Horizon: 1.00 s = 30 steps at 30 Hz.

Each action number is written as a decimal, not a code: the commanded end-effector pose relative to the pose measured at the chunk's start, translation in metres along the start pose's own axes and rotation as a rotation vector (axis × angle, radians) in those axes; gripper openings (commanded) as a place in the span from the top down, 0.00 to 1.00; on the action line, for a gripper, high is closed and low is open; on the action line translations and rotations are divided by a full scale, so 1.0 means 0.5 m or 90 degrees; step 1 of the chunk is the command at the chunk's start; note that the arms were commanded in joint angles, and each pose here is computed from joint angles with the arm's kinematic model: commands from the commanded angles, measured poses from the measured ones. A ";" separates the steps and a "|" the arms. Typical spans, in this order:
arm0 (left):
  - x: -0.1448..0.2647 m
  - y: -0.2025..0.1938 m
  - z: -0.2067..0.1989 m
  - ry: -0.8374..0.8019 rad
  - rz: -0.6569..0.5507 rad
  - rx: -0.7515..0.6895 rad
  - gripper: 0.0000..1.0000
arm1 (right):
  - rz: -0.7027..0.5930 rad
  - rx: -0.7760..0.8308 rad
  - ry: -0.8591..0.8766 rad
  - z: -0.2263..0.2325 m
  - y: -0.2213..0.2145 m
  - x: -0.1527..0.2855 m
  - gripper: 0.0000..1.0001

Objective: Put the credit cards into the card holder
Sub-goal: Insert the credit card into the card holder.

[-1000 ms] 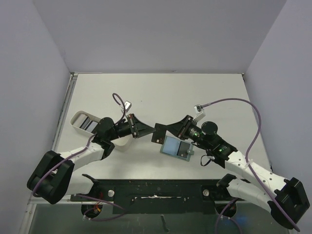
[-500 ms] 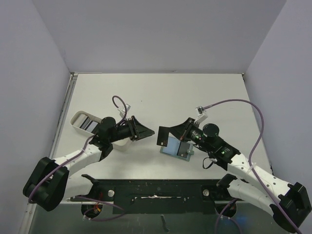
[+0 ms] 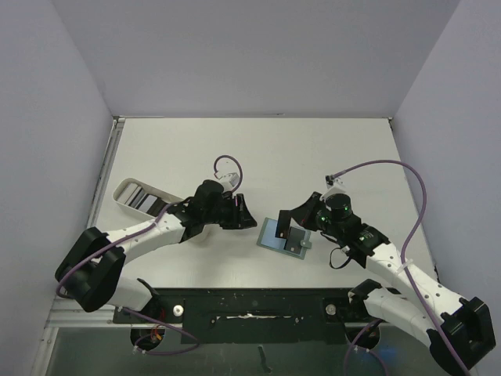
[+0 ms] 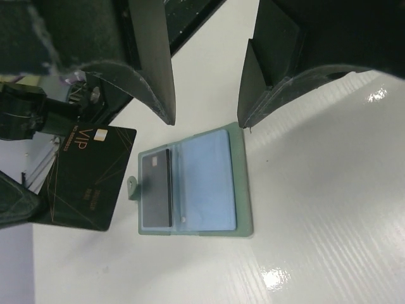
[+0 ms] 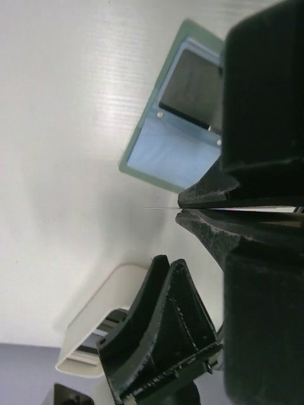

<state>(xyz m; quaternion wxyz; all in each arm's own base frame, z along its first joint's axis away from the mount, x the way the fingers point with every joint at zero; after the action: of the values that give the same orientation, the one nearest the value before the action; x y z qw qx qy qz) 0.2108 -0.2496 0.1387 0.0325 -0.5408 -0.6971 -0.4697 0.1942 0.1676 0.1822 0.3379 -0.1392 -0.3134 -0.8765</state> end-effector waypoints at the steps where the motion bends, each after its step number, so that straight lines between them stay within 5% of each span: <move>1: -0.028 0.020 -0.004 0.038 0.006 -0.072 0.60 | 0.010 0.000 -0.002 0.000 0.028 -0.009 1.00; 12: -0.094 -0.010 -0.003 -0.029 0.004 -0.081 0.72 | 0.045 -0.043 -0.071 -0.080 0.032 -0.057 1.00; 30: -0.137 -0.158 0.018 0.013 0.172 -0.065 0.77 | 0.093 -0.033 -0.085 -0.172 0.009 -0.072 1.00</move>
<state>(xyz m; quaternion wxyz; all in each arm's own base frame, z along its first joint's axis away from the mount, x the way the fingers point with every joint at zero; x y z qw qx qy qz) 0.1958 -0.2936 0.0617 0.0498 -0.6155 -0.6113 -0.4950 0.2157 0.1285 0.1030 0.3702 -0.2557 -0.2913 -0.8442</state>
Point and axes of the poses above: each gripper's point midway between its finger pads, its own x axis back along the fingers, its own z axis along the line the jaws close on, y = z × x, the point moved 6 cm from there along x, back along the fingers, and after that the axes turned 13 degrees about -x, right-handed, at the moved point
